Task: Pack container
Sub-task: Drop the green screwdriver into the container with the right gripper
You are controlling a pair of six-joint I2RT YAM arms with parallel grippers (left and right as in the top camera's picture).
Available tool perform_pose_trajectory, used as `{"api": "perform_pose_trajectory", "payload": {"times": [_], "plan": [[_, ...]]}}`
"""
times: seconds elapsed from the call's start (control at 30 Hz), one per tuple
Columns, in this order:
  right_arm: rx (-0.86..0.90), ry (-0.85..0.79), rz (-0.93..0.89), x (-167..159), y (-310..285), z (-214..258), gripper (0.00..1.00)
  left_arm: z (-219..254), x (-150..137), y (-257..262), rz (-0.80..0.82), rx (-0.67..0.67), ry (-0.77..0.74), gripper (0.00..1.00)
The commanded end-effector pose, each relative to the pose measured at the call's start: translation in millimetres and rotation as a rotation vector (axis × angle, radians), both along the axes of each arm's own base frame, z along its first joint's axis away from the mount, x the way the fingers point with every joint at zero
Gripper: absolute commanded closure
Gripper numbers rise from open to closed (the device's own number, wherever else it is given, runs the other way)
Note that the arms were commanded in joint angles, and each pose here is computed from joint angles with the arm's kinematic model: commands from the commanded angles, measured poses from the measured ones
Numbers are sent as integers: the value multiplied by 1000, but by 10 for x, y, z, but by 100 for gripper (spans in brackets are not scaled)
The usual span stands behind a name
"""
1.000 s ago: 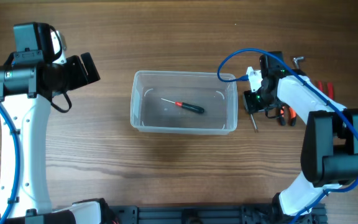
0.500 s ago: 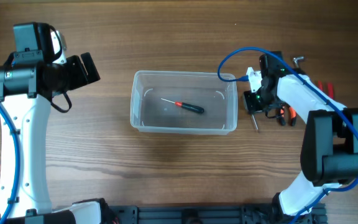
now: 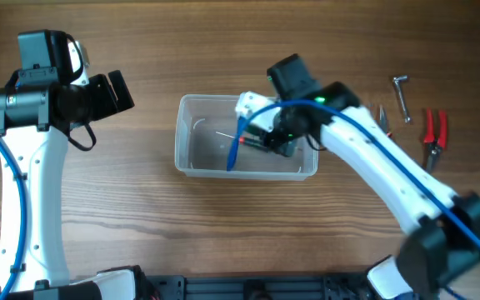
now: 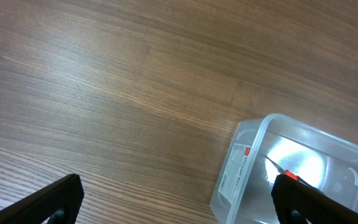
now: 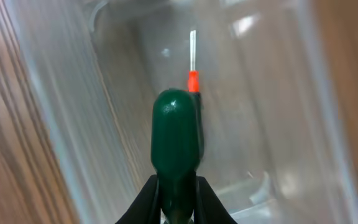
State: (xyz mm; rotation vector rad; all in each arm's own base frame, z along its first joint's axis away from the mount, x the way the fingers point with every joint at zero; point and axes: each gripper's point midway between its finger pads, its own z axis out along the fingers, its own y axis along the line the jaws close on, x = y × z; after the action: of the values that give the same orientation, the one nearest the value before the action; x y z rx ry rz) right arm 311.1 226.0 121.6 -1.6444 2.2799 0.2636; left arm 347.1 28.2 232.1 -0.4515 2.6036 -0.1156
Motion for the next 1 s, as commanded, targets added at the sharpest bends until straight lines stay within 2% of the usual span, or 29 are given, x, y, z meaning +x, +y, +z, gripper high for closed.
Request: {"api": "perform_pose_trajectory", "payload": {"times": [0.0, 0.03, 0.1, 0.17, 0.23, 0.33, 0.37, 0.4, 0.43, 0.47, 0.5, 0.53, 0.57, 0.7, 0.97], "plan": [[-67, 110, 61, 9, 36, -627, 83, 11, 18, -8, 8, -16, -5, 0], [-78, 131, 60, 16, 41, -756, 65, 11, 18, -8, 8, -16, -5, 0], [-66, 113, 24, 55, 51, -668, 39, 11, 18, -8, 8, -16, -5, 0], [-51, 70, -88, 191, 56, -465, 38, 11, 18, -8, 8, -16, -5, 0], [-37, -24, -295, 436, -55, -2, 34, 11, 18, -8, 8, -16, -5, 0], [1, -199, -679, 696, -756, 863, 26, 11, 18, -8, 8, -16, -5, 0], [19, -234, -926, 690, -1327, 1119, 20, 10, 17, -8, 8, -16, -5, 0], [47, -222, -1075, 646, -1660, 1211, 3, 11, 18, -8, 8, -16, -5, 0], [79, -191, -1296, 559, -2115, 1264, 0, 11, 18, -8, 8, -16, -5, 0], [117, -128, -1417, 486, -2363, 1224, 0, 11, 18, -8, 8, -16, -6, 0], [176, -18, -1537, 406, -2498, 1094, 0, 11, 18, -8, 8, -16, -6, 0], [150, 72, -1712, 255, -2692, 798, 0, 11, 18, -8, 8, -16, -6, 0], [129, 112, -1790, 176, -2761, 607, 0, 11, 18, -8, 8, -16, -5, 0], [49, 195, -1759, 59, -2775, -109, 0, 10, 17, -8, 4, -14, -5, 0], [-57, 319, -1691, 161, -2748, -855, 0, 11, 18, -8, 5, -14, -5, 0]]}}
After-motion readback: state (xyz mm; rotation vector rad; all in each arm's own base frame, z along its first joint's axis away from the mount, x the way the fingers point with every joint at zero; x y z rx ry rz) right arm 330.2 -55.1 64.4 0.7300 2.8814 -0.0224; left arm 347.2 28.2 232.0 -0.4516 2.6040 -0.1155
